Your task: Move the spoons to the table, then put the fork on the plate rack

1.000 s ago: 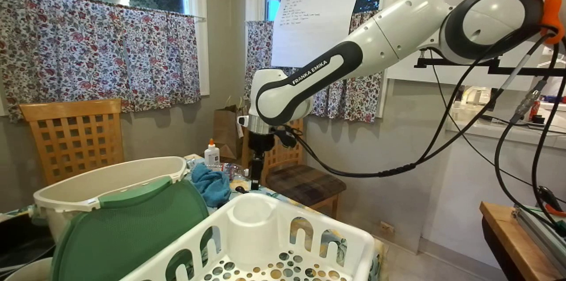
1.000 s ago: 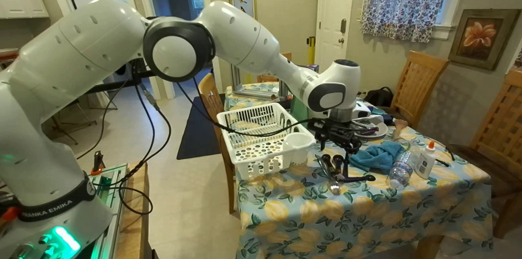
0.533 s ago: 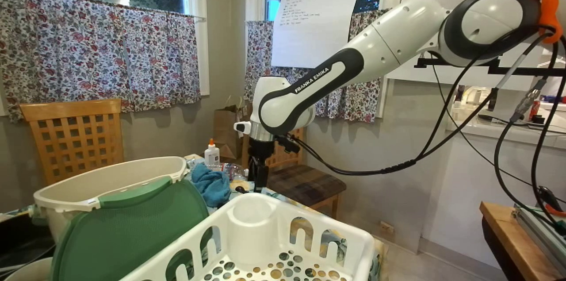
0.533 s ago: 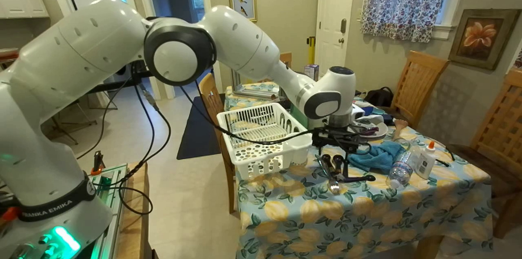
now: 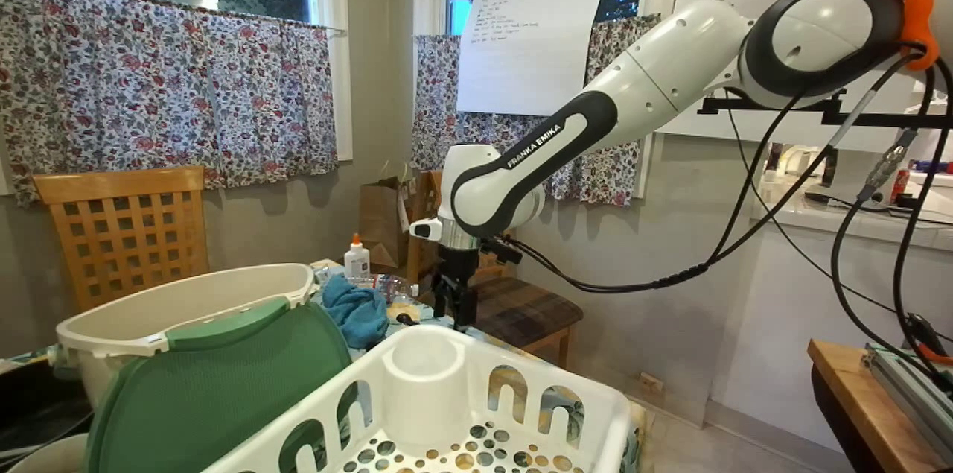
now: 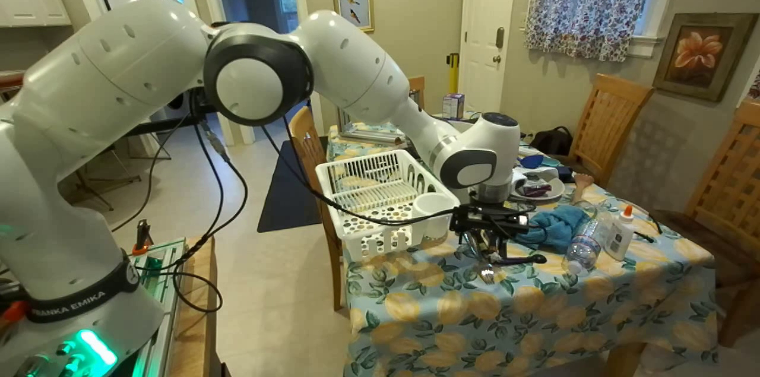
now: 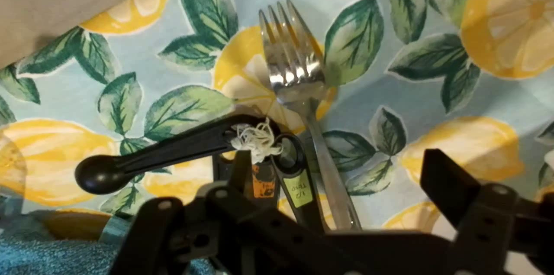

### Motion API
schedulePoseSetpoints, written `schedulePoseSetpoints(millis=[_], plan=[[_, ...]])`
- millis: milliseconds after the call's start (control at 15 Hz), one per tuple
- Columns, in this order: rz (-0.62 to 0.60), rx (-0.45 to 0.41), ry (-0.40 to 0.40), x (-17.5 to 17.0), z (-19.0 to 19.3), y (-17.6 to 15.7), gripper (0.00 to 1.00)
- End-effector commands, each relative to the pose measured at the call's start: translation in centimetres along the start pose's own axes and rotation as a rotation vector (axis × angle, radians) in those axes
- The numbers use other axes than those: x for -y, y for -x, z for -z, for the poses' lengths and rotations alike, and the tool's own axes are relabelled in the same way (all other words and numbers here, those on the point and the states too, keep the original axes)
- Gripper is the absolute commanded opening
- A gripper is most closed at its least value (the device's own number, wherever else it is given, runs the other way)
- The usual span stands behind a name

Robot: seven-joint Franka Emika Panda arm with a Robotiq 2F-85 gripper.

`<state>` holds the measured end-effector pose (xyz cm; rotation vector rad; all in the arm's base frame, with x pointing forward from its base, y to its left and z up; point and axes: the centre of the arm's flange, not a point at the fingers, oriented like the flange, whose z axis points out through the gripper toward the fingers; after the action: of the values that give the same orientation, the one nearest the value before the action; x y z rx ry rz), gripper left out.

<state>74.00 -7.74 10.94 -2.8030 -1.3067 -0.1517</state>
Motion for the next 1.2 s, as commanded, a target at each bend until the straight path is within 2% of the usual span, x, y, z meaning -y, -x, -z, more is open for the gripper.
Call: schedulePoseSetpoints(millis=[0,267,800,867,933,1000,1133], plan=[[0.065,0.014,0.027,1.1,-0.2,1.5,1.0],[0.06,0.024,0.057,0.7,-1.5,1.7,1.0],[0.045,0.022,0.061,0.5,-3.0,1.7,1.0],[0.041,0.025,0.063,0.5,-3.2,1.9,0.96],[0.038,0.028,0.064,0.4,-3.4,2.0,0.87],[0.033,0.028,0.065,0.3,-3.7,2.1,0.73],[0.024,0.029,0.066,0.1,-4.0,2.4,0.63]])
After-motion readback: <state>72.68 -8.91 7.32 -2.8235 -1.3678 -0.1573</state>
